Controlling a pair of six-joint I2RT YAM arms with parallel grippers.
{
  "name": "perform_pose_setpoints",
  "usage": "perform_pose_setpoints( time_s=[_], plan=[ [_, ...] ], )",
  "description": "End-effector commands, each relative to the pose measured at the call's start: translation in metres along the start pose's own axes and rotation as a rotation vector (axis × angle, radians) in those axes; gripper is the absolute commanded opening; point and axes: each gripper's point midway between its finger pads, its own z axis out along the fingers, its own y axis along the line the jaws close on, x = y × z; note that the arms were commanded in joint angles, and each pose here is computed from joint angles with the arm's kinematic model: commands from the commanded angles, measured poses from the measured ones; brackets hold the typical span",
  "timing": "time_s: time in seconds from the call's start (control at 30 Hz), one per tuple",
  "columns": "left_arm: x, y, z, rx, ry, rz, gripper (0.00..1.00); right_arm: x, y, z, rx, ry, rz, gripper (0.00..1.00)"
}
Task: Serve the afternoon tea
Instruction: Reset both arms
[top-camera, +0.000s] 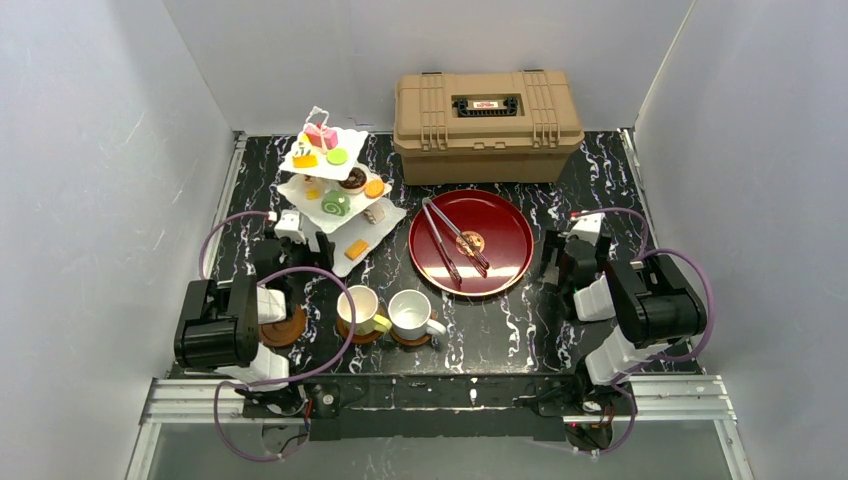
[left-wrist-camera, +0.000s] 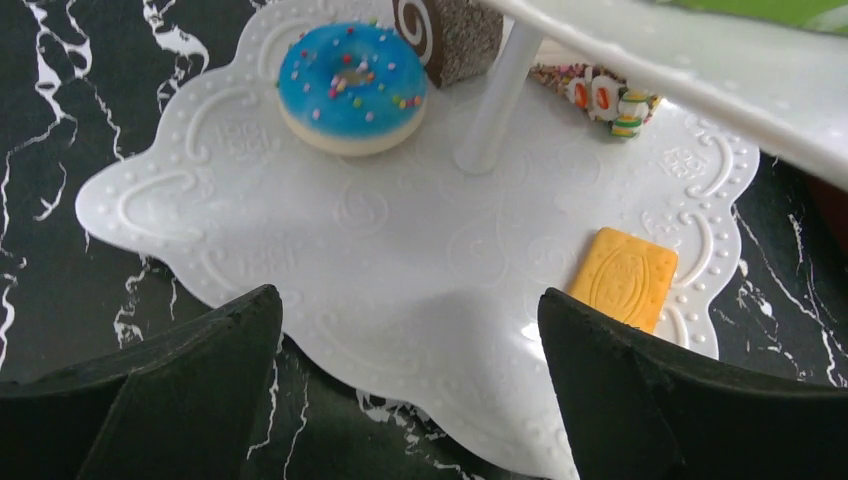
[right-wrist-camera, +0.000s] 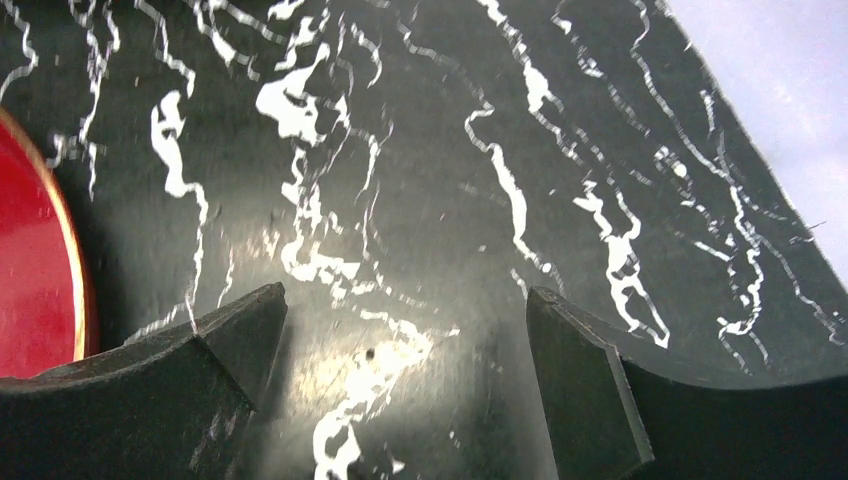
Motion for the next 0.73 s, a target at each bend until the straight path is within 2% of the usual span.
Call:
perform_pose_setpoints(
  time_s=[0.0,0.7],
  plan=[
    [-0.0177,0.0013,0.0039,-0.025,-0.042,0.052,0.98,-0.0285,-0.0068,0.0113,0.022,-0.084,0.042,0.98],
    [-0.0176,0.0016,0.0048,-0.026,-0.040,0.051,0.98,-0.0289,-0.0077,0.0099,0.024,-0.085,0.042,0.98]
  ],
)
